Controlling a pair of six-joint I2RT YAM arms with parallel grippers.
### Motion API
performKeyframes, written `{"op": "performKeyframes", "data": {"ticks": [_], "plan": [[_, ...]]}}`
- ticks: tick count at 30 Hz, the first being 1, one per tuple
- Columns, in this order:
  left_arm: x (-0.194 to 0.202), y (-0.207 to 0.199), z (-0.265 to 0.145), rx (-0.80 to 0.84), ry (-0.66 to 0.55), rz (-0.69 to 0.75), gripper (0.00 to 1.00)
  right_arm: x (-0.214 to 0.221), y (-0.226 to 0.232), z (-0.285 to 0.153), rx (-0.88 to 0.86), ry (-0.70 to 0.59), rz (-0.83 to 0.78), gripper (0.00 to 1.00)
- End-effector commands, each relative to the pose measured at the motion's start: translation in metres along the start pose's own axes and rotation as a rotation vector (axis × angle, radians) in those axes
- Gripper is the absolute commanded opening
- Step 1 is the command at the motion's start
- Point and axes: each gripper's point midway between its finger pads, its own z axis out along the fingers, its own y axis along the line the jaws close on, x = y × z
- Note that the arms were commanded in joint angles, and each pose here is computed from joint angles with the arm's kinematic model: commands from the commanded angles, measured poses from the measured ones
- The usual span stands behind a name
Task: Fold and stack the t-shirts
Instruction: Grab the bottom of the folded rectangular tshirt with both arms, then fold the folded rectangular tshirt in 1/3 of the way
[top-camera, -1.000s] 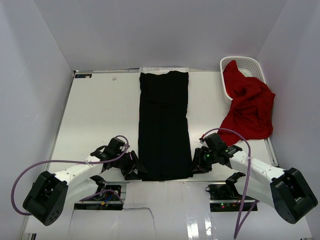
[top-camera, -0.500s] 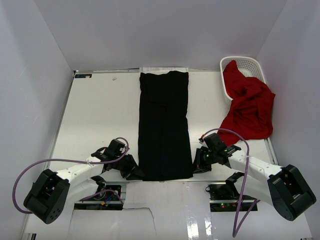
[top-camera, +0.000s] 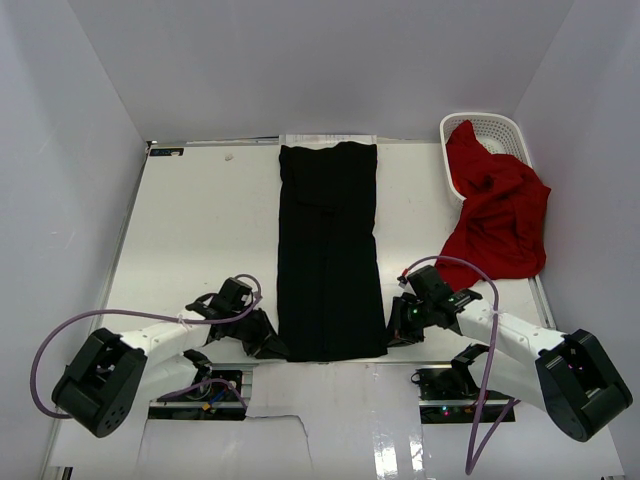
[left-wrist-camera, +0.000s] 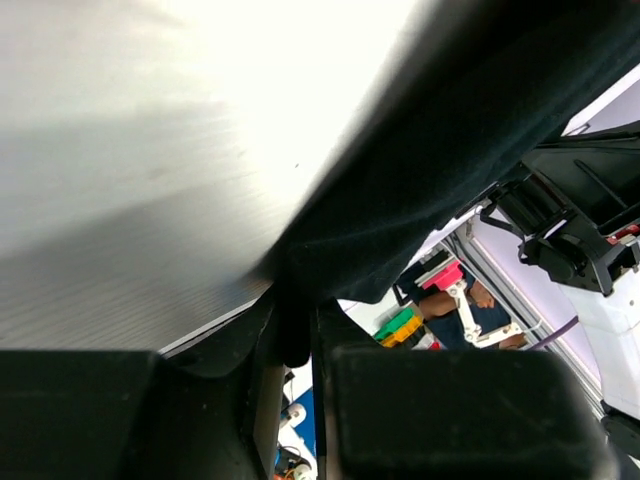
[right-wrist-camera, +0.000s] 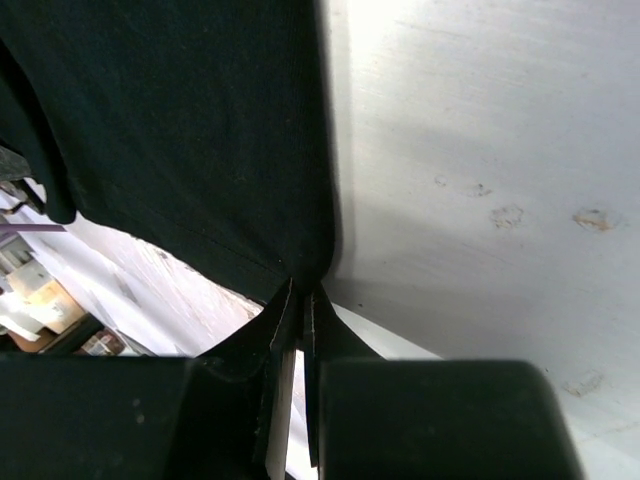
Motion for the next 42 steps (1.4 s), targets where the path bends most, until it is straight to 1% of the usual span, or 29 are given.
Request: {"op": "performKeyframes", "data": {"ticks": [1,3,7,10,11,20,28,29,36,38,42], "plan": [[-0.012,0.007,0.003,-0.064,-0.050,0.044,0.24,0.000,-0.001,-0.007,0.042,0.017,-0.029,0.08],[-0.015,-0.009,0.000,-0.033,-0.046,0.064,0.21,-0.006,0.009,-0.012,0.025,0.016,-0.055,0.08],[-0.018,-0.031,-0.006,-0.004,-0.043,0.089,0.19,-0.011,0.025,-0.021,-0.005,0.017,-0.078,0.08],[-0.019,-0.044,-0.011,0.016,-0.042,0.104,0.09,-0.012,0.034,-0.025,-0.032,0.027,-0.084,0.08],[-0.018,-0.046,-0.011,0.019,-0.037,0.105,0.00,-0.014,0.038,-0.027,-0.039,0.023,-0.091,0.08],[-0.017,-0.063,-0.019,0.033,-0.023,0.103,0.00,-0.027,0.053,-0.036,-0.063,0.009,-0.123,0.08],[-0.025,-0.084,-0.027,0.041,-0.054,0.106,0.00,-0.048,0.073,-0.049,-0.088,-0.029,-0.165,0.08],[-0.029,-0.094,-0.030,0.051,-0.067,0.116,0.00,-0.049,0.074,-0.050,-0.087,-0.030,-0.165,0.08],[-0.055,-0.132,-0.054,0.058,-0.149,0.155,0.00,-0.074,0.089,-0.066,-0.088,-0.066,-0.198,0.08],[-0.061,-0.134,-0.059,0.059,-0.159,0.159,0.00,-0.086,0.093,-0.072,-0.089,-0.093,-0.214,0.08],[-0.087,-0.143,-0.072,0.077,-0.202,0.150,0.00,-0.105,0.093,-0.076,-0.082,-0.109,-0.214,0.08]]}}
